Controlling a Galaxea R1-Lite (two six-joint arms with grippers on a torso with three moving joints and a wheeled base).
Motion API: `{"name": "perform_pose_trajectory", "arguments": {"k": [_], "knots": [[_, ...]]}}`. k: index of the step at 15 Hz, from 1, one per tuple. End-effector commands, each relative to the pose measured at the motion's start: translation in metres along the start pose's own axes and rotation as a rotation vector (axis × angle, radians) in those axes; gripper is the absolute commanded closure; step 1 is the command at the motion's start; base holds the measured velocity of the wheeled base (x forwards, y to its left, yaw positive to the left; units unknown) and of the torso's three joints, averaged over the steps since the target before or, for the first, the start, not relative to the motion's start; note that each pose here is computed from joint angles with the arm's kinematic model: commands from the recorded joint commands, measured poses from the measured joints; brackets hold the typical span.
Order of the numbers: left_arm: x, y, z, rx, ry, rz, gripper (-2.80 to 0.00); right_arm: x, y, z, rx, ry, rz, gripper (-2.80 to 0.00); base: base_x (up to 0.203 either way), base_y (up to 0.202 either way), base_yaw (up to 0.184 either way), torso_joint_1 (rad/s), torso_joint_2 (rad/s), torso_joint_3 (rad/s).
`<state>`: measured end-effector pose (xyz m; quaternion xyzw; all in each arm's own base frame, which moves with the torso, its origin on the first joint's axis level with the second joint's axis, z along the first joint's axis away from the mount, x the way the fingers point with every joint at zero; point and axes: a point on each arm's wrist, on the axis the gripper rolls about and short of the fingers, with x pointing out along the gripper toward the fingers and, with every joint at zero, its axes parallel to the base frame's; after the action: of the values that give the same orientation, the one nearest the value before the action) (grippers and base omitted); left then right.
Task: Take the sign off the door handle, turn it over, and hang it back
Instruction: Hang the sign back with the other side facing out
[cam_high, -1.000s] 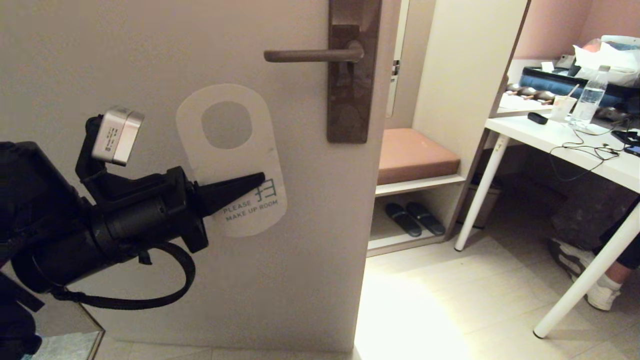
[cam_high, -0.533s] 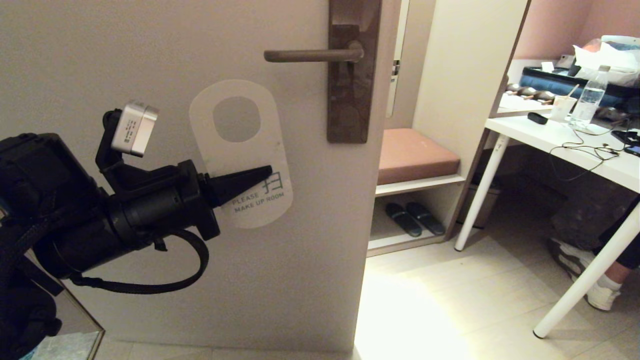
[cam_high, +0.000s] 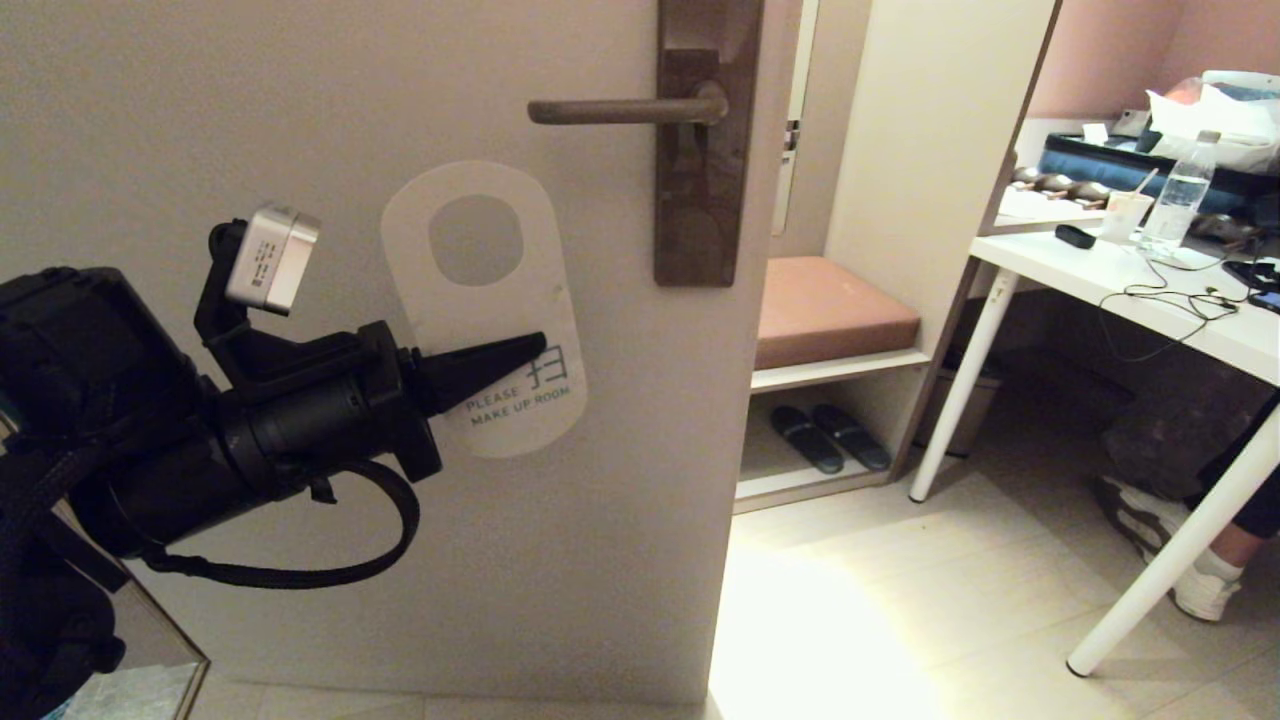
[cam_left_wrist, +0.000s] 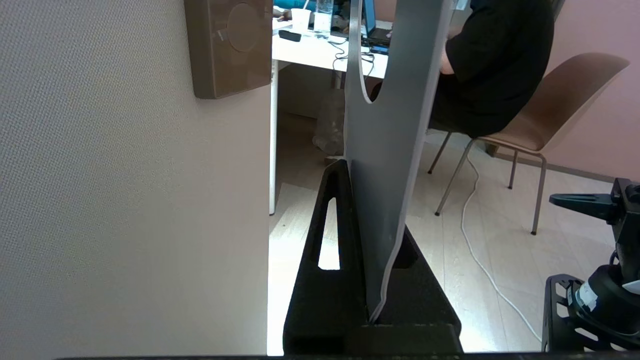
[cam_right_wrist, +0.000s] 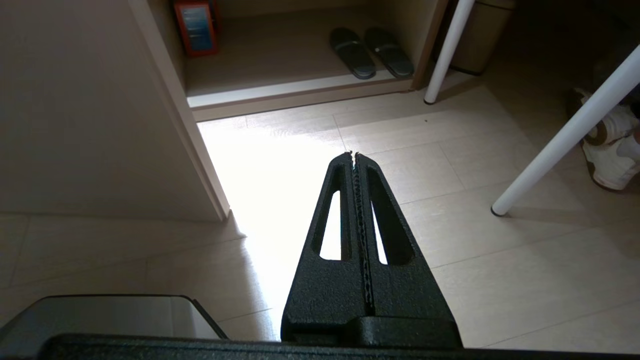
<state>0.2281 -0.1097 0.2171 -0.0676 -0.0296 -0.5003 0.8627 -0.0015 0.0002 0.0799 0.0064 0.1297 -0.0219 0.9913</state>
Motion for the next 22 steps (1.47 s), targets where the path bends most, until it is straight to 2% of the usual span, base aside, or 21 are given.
{"name": "perform_pose_trajectory", "arguments": {"k": [1, 4, 8, 14, 18, 22], "knots": [[0.0, -0.001, 0.002, 0.006, -0.01, -0.004, 0.0, -0.001, 0.0, 0.0, -0.004, -0.009, 0.015, 0.0, 0.0, 0.0, 0.0, 0.0, 0.0, 0.0], [0.0, -0.001, 0.005, 0.014, -0.017, -0.006, 0.0, -0.007, 0.0, -0.002, -0.007, -0.095, 0.039, 0.0, 0.0, 0.0, 0.0, 0.0, 0.0, 0.0], [0.0, 0.0, 0.004, 0.01, -0.015, -0.005, 0.0, -0.019, -0.001, -0.009, -0.001, -0.263, 0.048, 0.0, 0.0, 0.0, 0.0, 0.0, 0.0, 0.0], [0.012, 0.013, 0.019, 0.04, -0.067, 0.039, 0.0, -0.02, -0.001, -0.009, 0.004, -0.267, 0.049, 0.0, 0.0, 0.0, 0.0, 0.0, 0.0, 0.0], [0.014, 0.023, 0.033, 0.077, -0.12, 0.124, 0.0, -0.02, -0.001, -0.009, 0.004, -0.267, 0.049, 0.0, 0.0, 0.0, 0.0, 0.0, 0.0, 0.0], [0.014, 0.025, 0.038, 0.09, -0.157, 0.234, 0.0, -0.02, -0.001, -0.009, 0.004, -0.267, 0.049, 0.0, 0.0, 0.0, 0.0, 0.0, 0.0, 0.0]]}}
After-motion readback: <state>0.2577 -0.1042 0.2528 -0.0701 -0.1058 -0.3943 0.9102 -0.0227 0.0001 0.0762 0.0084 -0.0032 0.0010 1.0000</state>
